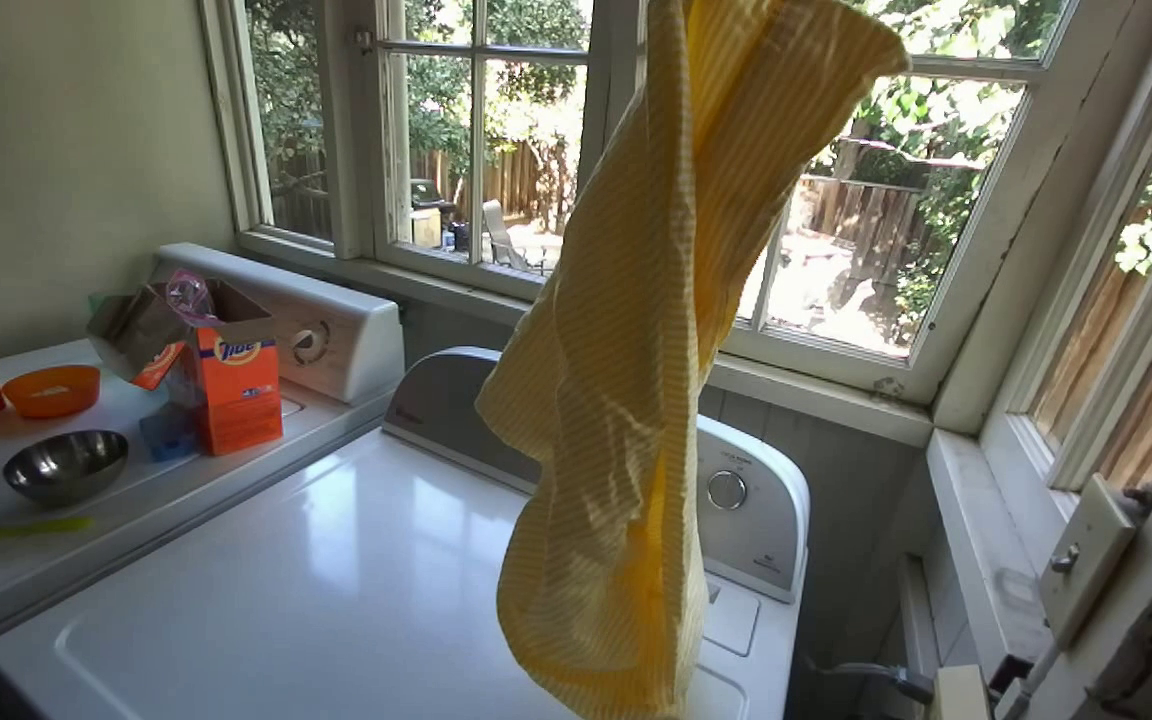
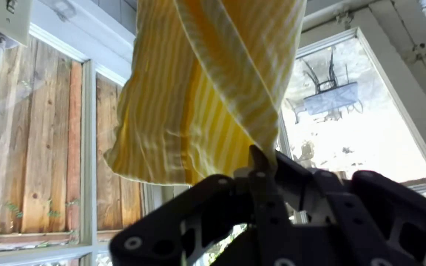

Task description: Unfold the yellow towel.

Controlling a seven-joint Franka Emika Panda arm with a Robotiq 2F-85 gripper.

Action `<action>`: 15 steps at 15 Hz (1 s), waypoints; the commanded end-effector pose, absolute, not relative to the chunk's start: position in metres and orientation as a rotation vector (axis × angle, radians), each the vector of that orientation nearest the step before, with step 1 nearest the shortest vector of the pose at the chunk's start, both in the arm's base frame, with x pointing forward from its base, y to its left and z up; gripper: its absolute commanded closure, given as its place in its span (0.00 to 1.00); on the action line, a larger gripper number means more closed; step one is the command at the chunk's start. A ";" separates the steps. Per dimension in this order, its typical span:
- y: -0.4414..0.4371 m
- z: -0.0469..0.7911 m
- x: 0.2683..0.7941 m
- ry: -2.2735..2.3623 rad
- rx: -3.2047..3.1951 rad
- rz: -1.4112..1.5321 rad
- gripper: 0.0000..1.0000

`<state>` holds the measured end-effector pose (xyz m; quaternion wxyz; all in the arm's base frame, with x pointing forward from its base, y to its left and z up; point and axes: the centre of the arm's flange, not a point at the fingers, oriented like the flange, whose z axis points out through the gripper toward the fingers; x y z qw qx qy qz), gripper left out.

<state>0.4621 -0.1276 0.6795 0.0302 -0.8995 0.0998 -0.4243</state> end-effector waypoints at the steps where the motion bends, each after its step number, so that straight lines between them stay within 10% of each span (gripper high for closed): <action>1: -0.123 0.678 0.449 0.287 -2.743 -1.356 0.98; 15: -0.032 0.521 0.507 -0.287 -2.546 -0.988 0.93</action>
